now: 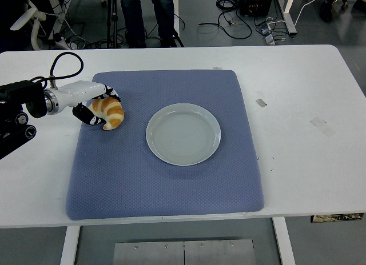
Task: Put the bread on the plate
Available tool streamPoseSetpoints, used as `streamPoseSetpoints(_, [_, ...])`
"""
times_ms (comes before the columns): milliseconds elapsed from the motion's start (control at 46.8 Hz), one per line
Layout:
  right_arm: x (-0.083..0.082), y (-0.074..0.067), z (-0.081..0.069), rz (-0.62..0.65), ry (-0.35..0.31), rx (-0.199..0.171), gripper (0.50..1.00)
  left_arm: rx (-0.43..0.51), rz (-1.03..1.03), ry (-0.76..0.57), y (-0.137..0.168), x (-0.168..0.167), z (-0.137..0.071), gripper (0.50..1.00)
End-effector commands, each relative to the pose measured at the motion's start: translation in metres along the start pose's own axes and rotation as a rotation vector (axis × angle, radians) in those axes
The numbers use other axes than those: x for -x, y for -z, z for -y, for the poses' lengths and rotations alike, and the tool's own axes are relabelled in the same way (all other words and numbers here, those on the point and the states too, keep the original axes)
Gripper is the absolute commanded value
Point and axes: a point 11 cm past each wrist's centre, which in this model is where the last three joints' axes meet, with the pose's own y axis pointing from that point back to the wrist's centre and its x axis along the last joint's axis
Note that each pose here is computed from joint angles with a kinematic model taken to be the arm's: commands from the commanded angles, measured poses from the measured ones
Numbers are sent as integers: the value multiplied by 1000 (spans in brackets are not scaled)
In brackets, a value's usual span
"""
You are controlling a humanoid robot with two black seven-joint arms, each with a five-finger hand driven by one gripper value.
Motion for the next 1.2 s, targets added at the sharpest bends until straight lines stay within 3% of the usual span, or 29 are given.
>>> streamPoseSetpoints(0, [0, 0, 0, 0, 0, 0, 1000, -4, -1, -3, 1, -1, -1, 652])
streamPoseSetpoints(363, [0, 0, 0, 0, 0, 0, 1000, 28, 0, -88, -12, -45, -1, 649])
streamPoseSetpoints(534, [0, 0, 0, 0, 0, 0, 1000, 69, -37, -98, -24, -61, -2, 621])
streamPoseSetpoints(876, [0, 0, 0, 0, 0, 0, 1000, 265, -21, -92, -101, -58, 8, 611])
streamPoseSetpoints(1175, [0, 0, 0, 0, 0, 0, 1000, 357, 78, -69, -149, -41, 23, 621])
